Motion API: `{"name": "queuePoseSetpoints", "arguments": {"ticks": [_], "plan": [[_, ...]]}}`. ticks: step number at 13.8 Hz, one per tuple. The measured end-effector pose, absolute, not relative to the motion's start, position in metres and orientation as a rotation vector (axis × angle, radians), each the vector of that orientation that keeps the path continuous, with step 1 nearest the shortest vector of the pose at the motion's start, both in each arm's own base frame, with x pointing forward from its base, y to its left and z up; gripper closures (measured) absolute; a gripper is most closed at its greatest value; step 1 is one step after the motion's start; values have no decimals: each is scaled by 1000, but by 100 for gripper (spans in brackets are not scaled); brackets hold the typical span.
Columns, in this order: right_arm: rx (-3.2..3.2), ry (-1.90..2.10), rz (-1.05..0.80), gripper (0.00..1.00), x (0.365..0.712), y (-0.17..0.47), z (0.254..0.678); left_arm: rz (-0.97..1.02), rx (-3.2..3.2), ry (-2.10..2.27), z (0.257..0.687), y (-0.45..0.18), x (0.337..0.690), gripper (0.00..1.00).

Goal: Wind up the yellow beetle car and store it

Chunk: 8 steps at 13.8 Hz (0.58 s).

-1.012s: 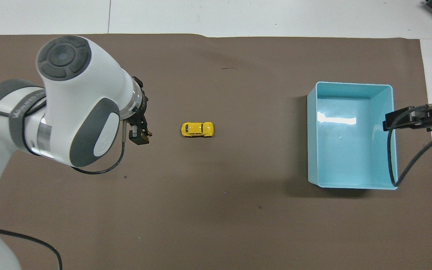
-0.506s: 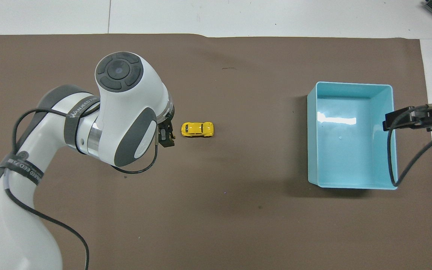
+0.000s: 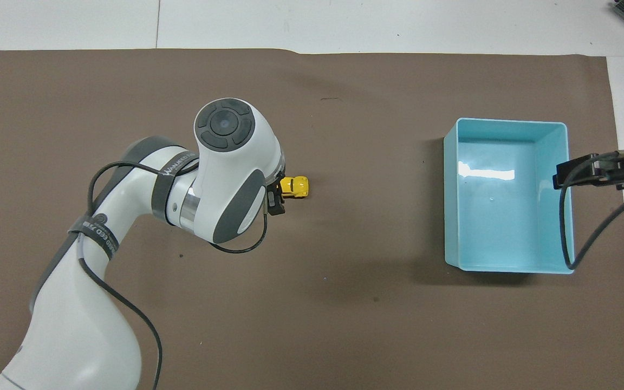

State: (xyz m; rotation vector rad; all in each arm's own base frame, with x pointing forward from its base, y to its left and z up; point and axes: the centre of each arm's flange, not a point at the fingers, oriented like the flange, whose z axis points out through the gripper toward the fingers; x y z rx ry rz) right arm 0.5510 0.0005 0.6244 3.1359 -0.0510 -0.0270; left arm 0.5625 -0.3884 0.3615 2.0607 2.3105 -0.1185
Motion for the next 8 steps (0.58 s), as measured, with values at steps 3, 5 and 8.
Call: {"name": "queuePoseSetpoints", "arguments": {"ticks": [3, 5, 8], "plan": [[3136, -51, -27, 0, 551, 1, 624, -118, 2070, 2315, 332, -400, 559, 0], [3136, -51, -27, 0, 551, 1, 624, -115, 2067, 2322, 323, -397, 558, 0], [3136, -51, -27, 0, 551, 1, 624, -103, 2049, 2324, 309, -390, 557, 0]]}}
